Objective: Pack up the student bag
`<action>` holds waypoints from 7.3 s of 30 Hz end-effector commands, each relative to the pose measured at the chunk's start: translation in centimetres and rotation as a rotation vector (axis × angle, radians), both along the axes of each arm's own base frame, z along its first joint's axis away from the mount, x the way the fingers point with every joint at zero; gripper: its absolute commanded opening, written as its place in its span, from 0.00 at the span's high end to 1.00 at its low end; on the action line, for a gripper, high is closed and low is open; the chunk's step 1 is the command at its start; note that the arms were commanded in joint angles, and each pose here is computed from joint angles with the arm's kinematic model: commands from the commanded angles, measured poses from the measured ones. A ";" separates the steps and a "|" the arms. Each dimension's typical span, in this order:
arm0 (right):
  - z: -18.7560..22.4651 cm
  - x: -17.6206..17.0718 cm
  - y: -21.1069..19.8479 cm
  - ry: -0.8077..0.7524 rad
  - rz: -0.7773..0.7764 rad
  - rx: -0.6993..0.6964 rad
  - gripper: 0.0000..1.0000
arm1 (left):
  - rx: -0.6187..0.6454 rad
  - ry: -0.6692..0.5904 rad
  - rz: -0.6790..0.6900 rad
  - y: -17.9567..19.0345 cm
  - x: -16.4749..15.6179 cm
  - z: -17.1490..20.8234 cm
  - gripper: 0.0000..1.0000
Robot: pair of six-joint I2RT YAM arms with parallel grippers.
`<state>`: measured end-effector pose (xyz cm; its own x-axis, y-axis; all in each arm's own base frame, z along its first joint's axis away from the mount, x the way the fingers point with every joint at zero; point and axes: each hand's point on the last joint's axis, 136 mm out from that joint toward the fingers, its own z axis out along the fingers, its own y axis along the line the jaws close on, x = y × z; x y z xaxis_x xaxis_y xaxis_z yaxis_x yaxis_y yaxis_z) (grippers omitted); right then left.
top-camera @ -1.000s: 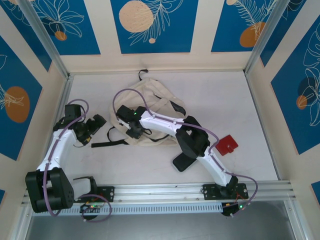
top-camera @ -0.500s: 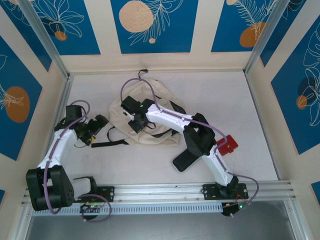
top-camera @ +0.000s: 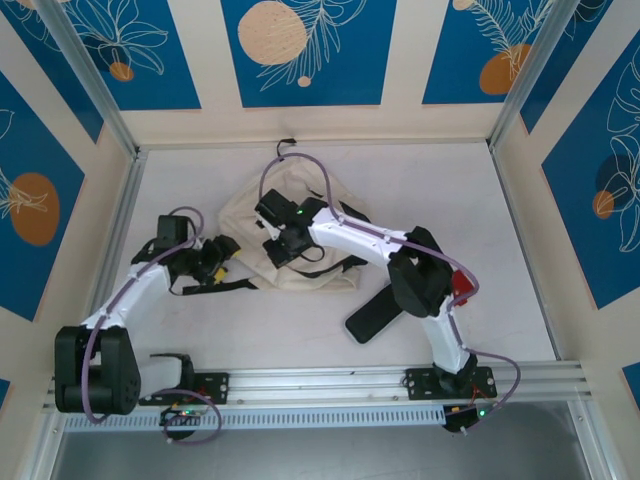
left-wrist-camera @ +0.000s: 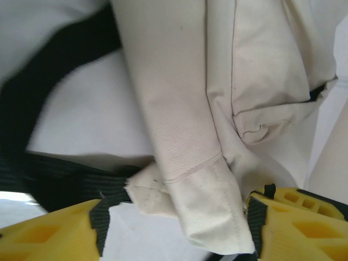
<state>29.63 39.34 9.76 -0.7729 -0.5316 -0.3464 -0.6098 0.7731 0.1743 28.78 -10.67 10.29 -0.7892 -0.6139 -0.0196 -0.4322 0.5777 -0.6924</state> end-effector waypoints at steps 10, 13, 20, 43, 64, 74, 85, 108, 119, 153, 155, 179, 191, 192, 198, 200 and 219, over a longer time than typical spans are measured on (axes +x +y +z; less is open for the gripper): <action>2.4 -1.0 1.0 0.134 -0.084 0.246 1.00 | -0.080 0.039 -0.064 -6.7 2.6 -2.0 0.47; 2.2 -1.0 0.9 0.151 -0.087 0.257 1.00 | -0.095 0.048 -0.053 -7.3 3.2 -2.5 0.51; 1.9 -1.3 0.8 0.164 -0.089 0.259 1.00 | -0.095 0.060 -0.047 -7.7 3.8 -3.0 0.50; 2.4 -1.3 -3.7 0.032 -0.211 0.041 1.00 | 0.124 0.066 -0.003 -4.9 4.7 -4.2 1.00; 2.9 -1.3 -14.4 -0.135 -0.526 -0.228 1.00 | 0.216 0.055 0.070 -0.5 6.4 -4.3 1.00; 3.0 -0.6 -5.4 -0.037 -0.187 0.062 1.00 | 0.229 0.026 0.099 2.0 6.4 -2.3 0.90; 4.6 1.3 4.7 0.088 -0.040 0.362 1.00 | 0.230 0.011 0.199 4.9 0.7 2.0 0.40; 4.3 0.1 3.1 0.161 -0.128 0.361 1.00 | -0.041 0.084 0.162 -3.5 -0.2 -1.7 0.48; 2.7 -1.3 -1.3 0.060 -0.223 0.171 1.00 | 0.049 0.101 0.225 -2.2 0.8 -4.0 0.89; 4.4 -0.1 -5.1 0.036 -0.247 0.274 1.00 | 0.281 0.072 0.276 6.4 1.7 -2.5 1.00; 5.7 -0.5 -3.3 0.073 -0.190 0.359 1.00 | 0.291 0.069 0.271 6.7 1.6 -2.0 1.00; 9.2 -2.3 0.2 0.196 -0.107 0.503 1.00 | -0.050 -0.067 0.150 -2.9 1.6 2.3 0.17; 3.1 -2.3 -9.0 0.092 -0.441 0.125 1.00 | 0.195 0.031 0.233 0.3 1.0 -2.7 0.86; 2.8 -2.0 -10.0 0.073 -0.473 0.097 1.00 | 0.205 0.036 0.232 0.5 0.9 -3.0 0.90; 2.4 0.1 -14.7 -0.035 -0.618 -0.006 1.00 | 0.261 0.059 0.230 1.3 0.1 -4.0 0.94; 2.3 1.0 -15.5 -0.047 -0.638 -0.003 1.00 | 0.264 0.054 0.226 1.4 0.1 -3.9 0.95; 2.6 1.0 -4.5 0.063 -0.278 0.246 1.00 | 0.433 0.060 0.236 10.7 1.1 -1.7 1.00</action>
<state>28.97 36.56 12.94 -0.8783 -0.2643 -0.3984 -0.4343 0.7894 0.4339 30.43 -2.31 8.74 -0.6286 -0.7412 -0.2354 -0.6001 0.6549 -0.4594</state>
